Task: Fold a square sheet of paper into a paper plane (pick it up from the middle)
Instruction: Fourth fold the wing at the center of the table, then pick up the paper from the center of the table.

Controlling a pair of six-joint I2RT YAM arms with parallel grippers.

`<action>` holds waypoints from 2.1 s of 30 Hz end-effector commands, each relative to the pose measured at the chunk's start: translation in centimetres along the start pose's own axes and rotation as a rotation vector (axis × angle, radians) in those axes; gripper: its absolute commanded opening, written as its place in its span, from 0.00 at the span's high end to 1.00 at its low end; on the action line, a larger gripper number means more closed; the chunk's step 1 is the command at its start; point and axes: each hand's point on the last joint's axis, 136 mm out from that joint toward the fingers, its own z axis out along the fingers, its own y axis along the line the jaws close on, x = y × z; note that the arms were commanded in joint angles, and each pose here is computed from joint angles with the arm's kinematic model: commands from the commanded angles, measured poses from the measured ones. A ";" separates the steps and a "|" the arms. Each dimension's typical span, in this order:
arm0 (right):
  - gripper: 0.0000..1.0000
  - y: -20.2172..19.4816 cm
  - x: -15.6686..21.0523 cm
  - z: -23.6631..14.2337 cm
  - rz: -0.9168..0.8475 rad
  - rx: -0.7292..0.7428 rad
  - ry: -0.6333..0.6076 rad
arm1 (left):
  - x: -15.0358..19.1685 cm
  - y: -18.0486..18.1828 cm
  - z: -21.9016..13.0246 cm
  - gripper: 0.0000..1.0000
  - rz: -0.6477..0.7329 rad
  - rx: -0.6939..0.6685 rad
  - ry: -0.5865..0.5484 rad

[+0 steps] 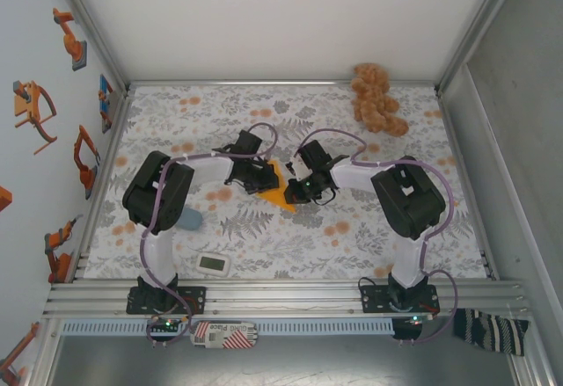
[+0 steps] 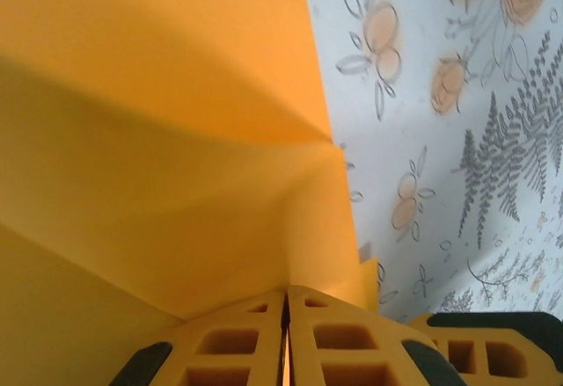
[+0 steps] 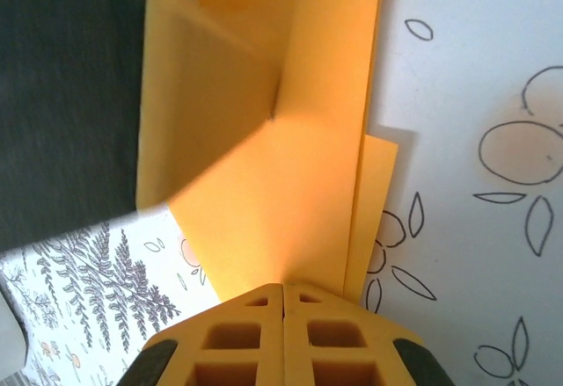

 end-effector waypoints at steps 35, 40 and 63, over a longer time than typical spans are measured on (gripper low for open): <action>0.62 2.1 -6.4 -6.2 0.099 -0.028 -0.331 | -5.0 7.1 -16.4 0.46 -0.283 -0.065 -0.462; 0.62 1.4 -6.5 -4.2 0.101 -0.029 -0.273 | -3.4 7.3 -17.6 0.36 -0.297 -0.062 -0.504; 0.98 6.1 -11.0 -7.2 -0.013 -0.284 -0.405 | -3.9 2.8 -19.6 0.30 -0.217 0.132 -0.543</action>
